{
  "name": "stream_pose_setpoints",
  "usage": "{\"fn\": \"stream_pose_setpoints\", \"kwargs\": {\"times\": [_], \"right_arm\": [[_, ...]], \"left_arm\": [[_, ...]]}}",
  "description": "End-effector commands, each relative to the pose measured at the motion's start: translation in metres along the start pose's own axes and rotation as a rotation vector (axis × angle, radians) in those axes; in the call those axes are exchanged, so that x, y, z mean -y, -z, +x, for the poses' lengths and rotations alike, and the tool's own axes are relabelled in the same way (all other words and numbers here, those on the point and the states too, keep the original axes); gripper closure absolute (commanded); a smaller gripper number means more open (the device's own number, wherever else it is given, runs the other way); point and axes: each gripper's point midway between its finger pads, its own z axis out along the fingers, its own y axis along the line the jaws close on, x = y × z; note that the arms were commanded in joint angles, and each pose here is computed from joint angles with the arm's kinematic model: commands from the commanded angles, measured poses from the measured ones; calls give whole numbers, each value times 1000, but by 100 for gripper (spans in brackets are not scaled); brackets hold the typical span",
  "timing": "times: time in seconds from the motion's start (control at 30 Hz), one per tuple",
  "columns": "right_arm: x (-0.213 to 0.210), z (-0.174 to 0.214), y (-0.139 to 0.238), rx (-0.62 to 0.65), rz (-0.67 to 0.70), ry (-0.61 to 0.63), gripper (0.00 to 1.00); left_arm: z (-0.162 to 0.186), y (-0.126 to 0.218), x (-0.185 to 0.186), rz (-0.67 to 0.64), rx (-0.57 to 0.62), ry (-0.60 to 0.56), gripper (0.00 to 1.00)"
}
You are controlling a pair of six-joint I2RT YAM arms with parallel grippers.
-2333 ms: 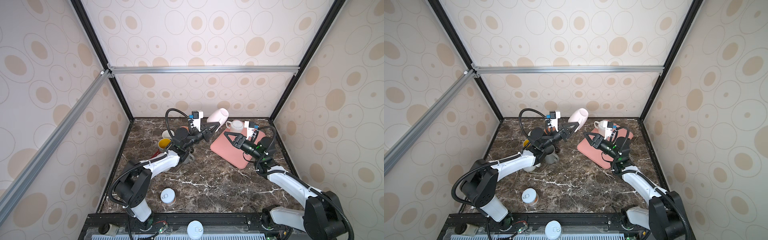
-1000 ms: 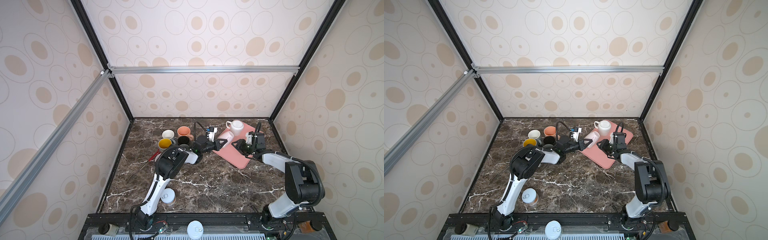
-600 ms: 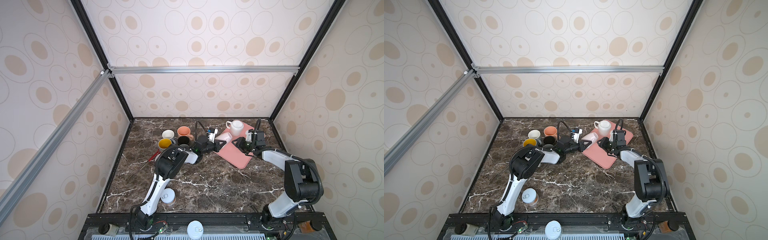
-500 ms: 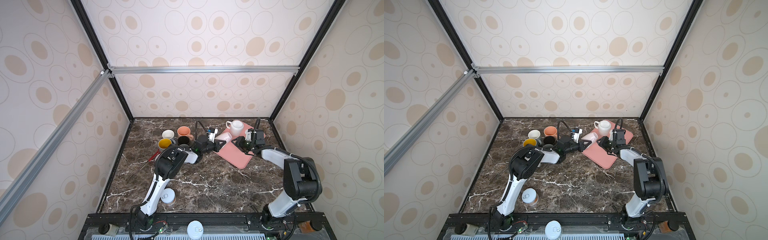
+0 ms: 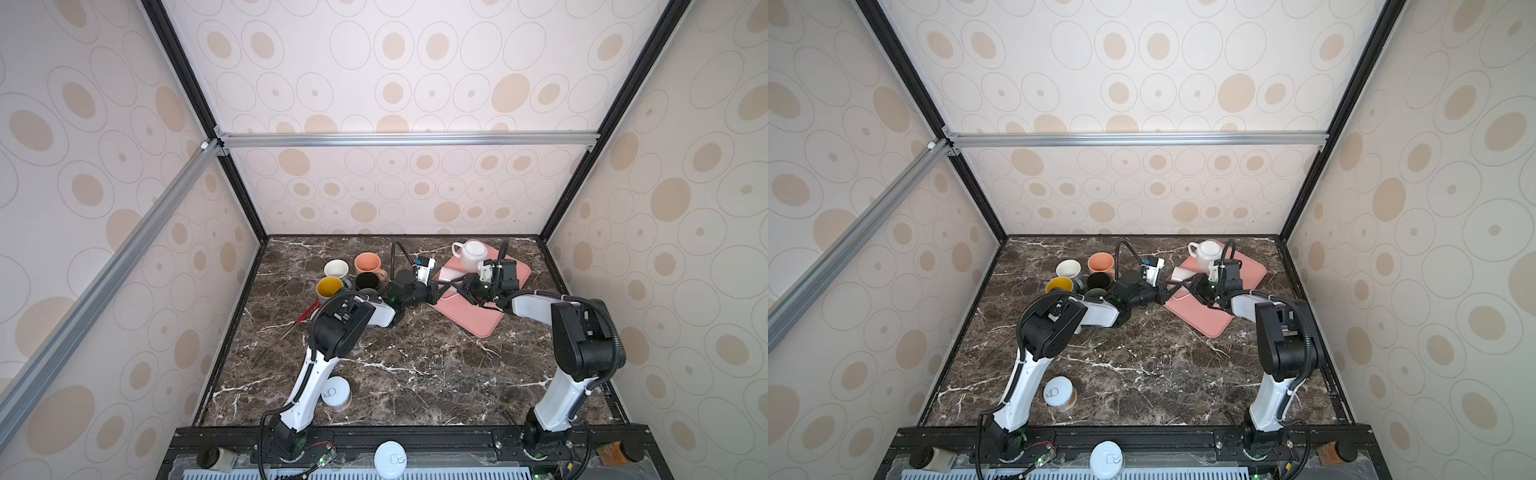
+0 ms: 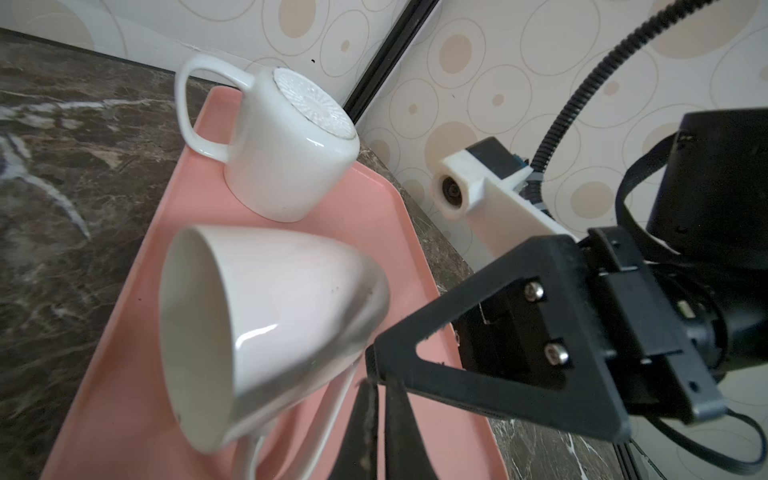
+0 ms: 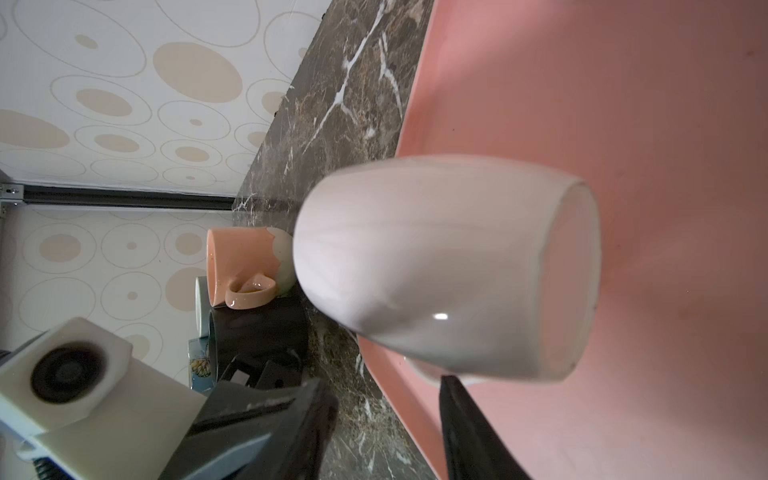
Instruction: Turn the mug right side up
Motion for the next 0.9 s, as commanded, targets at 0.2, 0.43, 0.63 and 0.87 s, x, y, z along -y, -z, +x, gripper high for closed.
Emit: {"fn": "stream_pose_setpoints", "kwargs": {"times": [0.2, 0.43, 0.63, 0.87], "right_arm": [[15, 3, 11, 47, 102, -64, 53], [30, -3, 23, 109, 193, -75, 53], [34, -13, 27, 134, 199, -104, 52], [37, -14, 17, 104, 178, -121, 52]], "left_arm": [[-47, 15, 26, -79, -7, -178, 83], [-58, -3, -16, -313, -143, -260, 55], [-66, -33, -55, -345, -228, -250, 44], [-73, -59, -63, -235, -264, -308, 42]]}}
